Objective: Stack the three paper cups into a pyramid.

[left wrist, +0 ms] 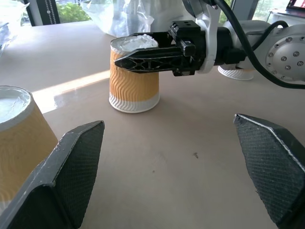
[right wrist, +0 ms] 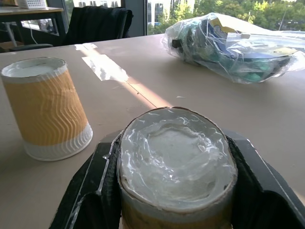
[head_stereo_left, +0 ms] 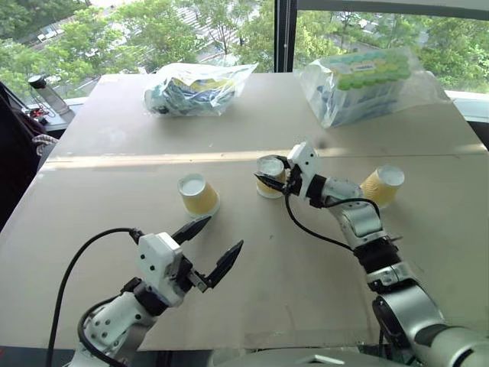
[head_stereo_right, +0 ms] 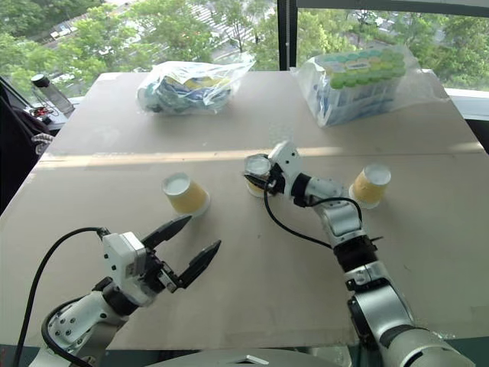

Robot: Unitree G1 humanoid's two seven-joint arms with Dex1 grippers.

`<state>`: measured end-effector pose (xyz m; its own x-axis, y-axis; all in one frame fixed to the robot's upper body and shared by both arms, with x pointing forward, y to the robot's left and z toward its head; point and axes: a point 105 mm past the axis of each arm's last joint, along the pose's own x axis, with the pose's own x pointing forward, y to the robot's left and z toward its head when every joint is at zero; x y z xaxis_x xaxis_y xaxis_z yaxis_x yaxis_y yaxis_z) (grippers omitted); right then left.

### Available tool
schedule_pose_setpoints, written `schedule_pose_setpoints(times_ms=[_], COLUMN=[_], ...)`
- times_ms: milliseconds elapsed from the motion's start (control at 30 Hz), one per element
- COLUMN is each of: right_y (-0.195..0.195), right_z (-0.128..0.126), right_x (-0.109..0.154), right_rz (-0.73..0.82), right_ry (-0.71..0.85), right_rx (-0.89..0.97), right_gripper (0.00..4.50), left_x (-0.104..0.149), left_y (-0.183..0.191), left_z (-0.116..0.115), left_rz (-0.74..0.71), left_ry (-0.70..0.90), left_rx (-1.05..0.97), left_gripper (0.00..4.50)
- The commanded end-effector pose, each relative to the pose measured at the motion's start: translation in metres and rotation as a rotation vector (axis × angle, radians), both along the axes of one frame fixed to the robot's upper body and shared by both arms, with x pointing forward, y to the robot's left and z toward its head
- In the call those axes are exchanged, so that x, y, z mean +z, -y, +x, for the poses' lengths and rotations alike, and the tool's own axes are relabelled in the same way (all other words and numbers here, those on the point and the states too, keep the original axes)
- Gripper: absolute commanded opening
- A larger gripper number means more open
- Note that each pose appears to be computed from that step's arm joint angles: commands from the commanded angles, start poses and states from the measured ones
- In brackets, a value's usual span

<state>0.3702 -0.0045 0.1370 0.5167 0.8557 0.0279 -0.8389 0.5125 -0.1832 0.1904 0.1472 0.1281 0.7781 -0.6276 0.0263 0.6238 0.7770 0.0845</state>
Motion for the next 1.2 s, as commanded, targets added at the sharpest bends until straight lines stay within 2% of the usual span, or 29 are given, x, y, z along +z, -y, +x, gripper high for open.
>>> schedule_pose_setpoints(times_ms=[33,100,300,467,567,700,833,967,1100,1200], right_y=[-0.001,0.003,0.025,0.072,0.094,0.119,0.166,0.199,0.207,0.213], right_z=[0.000,-0.001,-0.015,-0.031,-0.053,-0.065,-0.063,-0.065,-0.065,-0.063], right_x=[0.008,0.008,-0.001,-0.005,0.015,0.043,0.073,0.051,0.029,0.019], right_rz=[0.027,0.037,-0.013,-0.087,-0.042,-0.005,0.010,0.007,0.032,0.019], right_ry=[0.029,0.031,0.027,0.088,0.167,0.233,0.292,0.179,0.093,0.087], right_rx=[0.017,0.013,-0.006,-0.123,-0.117,-0.188,-0.413,-0.562,-0.634,-0.687], right_gripper=[3.71,4.46,4.46,4.46,4.46,4.46,4.46,4.46,4.46,4.46], left_x=[0.017,0.019,0.024,0.031,0.032,0.031,0.033,0.039,0.044,0.049], left_y=[0.008,0.009,0.016,0.027,0.036,0.050,0.059,0.066,0.066,0.067], left_z=[-0.001,-0.001,0.000,0.011,0.013,0.004,0.010,0.012,0.017,0.020], left_rz=[0.001,0.000,-0.013,-0.034,-0.054,-0.028,0.026,0.019,0.044,0.056], left_ry=[0.075,0.081,0.085,0.102,0.088,0.068,0.069,0.045,0.052,0.059], left_rx=[-0.018,-0.017,-0.051,-0.112,-0.183,-0.347,-0.469,-0.576,-0.606,-0.618], left_gripper=[4.50,4.50,4.50,4.50,4.50,4.50,4.50,4.50,4.50,4.50])
